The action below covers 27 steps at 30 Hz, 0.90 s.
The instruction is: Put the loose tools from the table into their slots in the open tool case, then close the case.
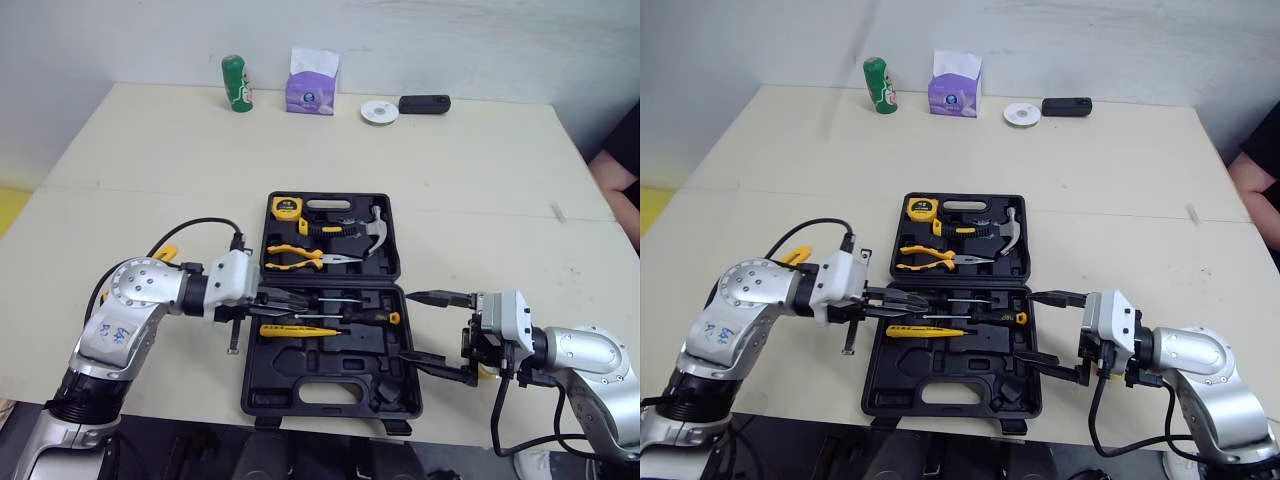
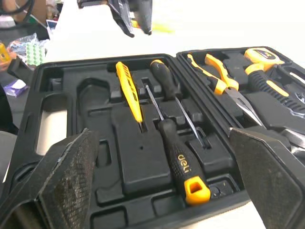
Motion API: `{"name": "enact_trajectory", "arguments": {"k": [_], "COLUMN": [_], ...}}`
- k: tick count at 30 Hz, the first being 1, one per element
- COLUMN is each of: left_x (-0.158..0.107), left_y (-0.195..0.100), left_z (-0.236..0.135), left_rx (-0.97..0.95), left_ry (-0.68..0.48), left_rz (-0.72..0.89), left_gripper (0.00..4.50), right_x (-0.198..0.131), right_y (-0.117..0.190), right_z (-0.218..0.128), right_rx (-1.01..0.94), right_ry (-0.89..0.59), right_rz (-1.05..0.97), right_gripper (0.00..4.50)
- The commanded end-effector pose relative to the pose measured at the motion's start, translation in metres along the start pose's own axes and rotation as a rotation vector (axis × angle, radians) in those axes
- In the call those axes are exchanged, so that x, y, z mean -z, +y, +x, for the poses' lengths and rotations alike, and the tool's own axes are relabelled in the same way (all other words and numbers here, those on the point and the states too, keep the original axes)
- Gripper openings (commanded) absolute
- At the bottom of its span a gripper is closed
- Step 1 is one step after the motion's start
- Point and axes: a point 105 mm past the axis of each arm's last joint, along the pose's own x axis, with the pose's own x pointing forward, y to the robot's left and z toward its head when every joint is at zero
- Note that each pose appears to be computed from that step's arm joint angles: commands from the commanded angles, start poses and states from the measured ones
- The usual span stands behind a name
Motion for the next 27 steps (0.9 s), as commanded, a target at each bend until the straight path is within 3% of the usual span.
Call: {"name": "enact_trajectory", "arguments": {"k": [1, 21, 27], "left_x": [0.006, 0.049, 0.069], "left_y": [-0.005, -0.017, -0.013], "left_z": [-0.003, 0.016, 0.017], "left_rx": [-0.011, -0.04, -0.078], "left_ry": [-0.008, 0.08, 0.179], "left_rz": [0.032, -0.107, -0.179], "left_gripper": [0.03, 0.03, 0.03], "right_x": [-0.011, -0.012, -0.012], "right_y": [-0.005, -0.009, -0.009], "right_z": [-0.004, 0.0, 0.001], "right_rx": [0.022, 0.031, 0.038], "right_ry": [-0.042, -0.019, -0.02], "right_rz": [-0.043, -0.062, -0.061], "right_gripper": [4.5, 4.5, 4.5]}}
